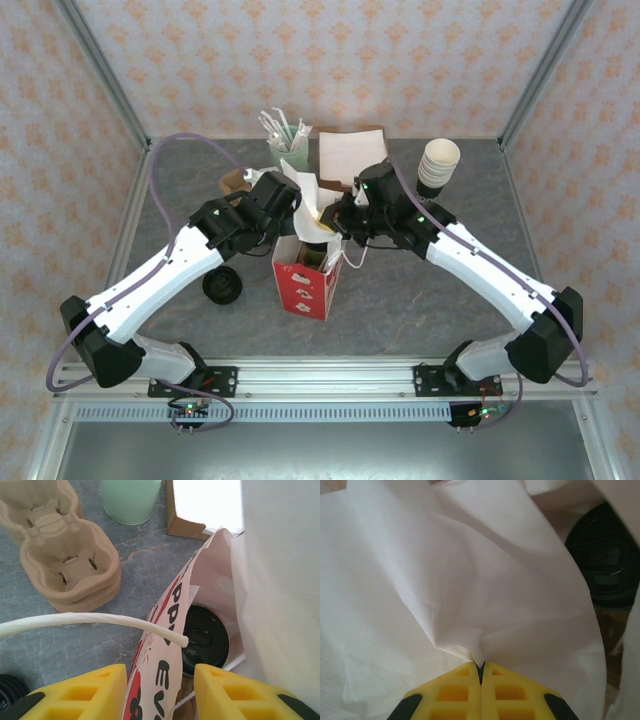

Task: Pack the takeout coffee

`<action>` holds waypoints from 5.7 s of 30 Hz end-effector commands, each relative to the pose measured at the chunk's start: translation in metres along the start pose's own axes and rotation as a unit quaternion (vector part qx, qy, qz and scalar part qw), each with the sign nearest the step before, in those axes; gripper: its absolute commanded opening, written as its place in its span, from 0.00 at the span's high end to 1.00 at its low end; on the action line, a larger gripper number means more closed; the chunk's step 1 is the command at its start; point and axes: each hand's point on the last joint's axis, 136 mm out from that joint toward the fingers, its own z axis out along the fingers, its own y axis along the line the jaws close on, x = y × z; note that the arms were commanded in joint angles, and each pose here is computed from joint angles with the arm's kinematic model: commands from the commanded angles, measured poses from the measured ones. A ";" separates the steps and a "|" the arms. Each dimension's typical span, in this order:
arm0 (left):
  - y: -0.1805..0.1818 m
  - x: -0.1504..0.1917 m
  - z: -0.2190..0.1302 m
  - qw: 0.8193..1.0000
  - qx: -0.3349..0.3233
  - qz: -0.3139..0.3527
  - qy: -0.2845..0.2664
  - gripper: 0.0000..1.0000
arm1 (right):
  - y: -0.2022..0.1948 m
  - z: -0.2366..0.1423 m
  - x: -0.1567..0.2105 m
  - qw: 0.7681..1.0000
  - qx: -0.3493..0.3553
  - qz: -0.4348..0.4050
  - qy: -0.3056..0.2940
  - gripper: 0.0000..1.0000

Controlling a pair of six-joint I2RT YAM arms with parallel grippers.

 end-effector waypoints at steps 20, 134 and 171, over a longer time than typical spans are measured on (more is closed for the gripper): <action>0.007 0.002 0.015 1.000 -0.009 -0.001 0.000 0.87 | -0.033 0.006 -0.009 0.978 0.167 -0.118 -0.035 1.00; 0.045 0.057 0.000 0.989 0.090 -0.091 0.073 0.13 | -0.032 -0.164 -0.096 0.918 0.192 -0.208 -0.280 0.66; 0.001 -0.057 -0.095 0.984 0.083 0.088 -0.128 0.00 | -0.067 -0.183 -0.117 0.898 0.246 -0.184 -0.315 0.65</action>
